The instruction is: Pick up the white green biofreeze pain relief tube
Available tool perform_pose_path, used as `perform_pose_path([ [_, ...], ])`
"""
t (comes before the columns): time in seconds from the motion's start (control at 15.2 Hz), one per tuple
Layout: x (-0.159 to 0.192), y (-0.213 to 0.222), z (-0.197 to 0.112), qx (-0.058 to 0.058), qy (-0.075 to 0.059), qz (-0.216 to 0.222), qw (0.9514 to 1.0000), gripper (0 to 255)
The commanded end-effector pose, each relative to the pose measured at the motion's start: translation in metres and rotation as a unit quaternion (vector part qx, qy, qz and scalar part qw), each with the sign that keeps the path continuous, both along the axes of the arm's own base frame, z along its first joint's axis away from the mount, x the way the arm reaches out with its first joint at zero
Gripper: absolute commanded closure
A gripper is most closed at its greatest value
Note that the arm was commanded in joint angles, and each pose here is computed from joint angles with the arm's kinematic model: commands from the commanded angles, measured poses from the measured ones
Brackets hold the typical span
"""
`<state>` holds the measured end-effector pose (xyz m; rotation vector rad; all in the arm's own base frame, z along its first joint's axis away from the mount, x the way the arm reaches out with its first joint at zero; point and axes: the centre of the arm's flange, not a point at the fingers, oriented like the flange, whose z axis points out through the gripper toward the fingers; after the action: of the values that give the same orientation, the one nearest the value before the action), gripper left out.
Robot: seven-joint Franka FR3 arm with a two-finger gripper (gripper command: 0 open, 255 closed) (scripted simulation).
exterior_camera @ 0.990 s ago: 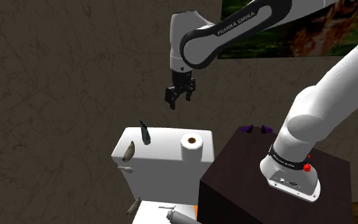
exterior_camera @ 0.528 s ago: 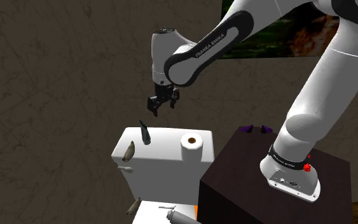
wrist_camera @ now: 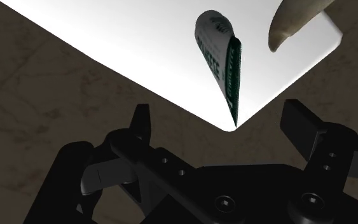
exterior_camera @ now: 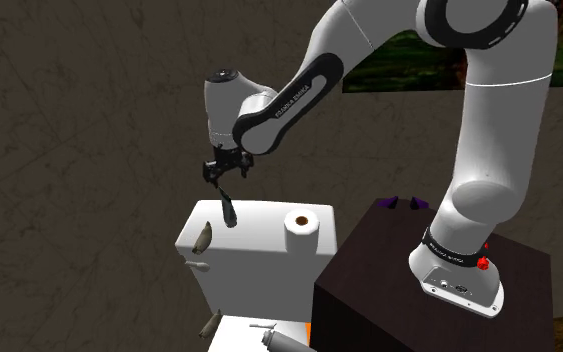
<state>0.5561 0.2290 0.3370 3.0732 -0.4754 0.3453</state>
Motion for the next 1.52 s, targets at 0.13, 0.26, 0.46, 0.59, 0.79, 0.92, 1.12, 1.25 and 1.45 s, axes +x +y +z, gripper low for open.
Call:
perform_pose_path([
  [0.13, 0.032, 0.017, -0.021, -0.006, -0.018, -0.023, 0.9996, 0],
  [0.26, 0.032, 0.017, -0.031, -0.006, -0.018, -0.023, 0.9996, 0],
  [0.46, 0.032, 0.017, -0.047, -0.006, -0.018, -0.023, 0.9996, 0],
  [0.59, 0.032, 0.017, -0.061, -0.006, -0.018, -0.023, 0.9996, 0],
  [0.79, 0.033, 0.017, -0.060, -0.006, -0.018, -0.023, 0.9996, 255],
  [0.92, 0.033, 0.017, -0.060, -0.006, -0.018, -0.023, 0.9996, 255],
  [1.12, 0.033, 0.017, -0.060, -0.006, -0.018, -0.023, 0.9996, 255],
  [1.25, 0.033, 0.017, -0.060, -0.006, -0.018, -0.023, 0.9996, 255],
  [1.45, 0.032, 0.017, -0.055, -0.006, -0.018, -0.023, 0.9996, 255],
])
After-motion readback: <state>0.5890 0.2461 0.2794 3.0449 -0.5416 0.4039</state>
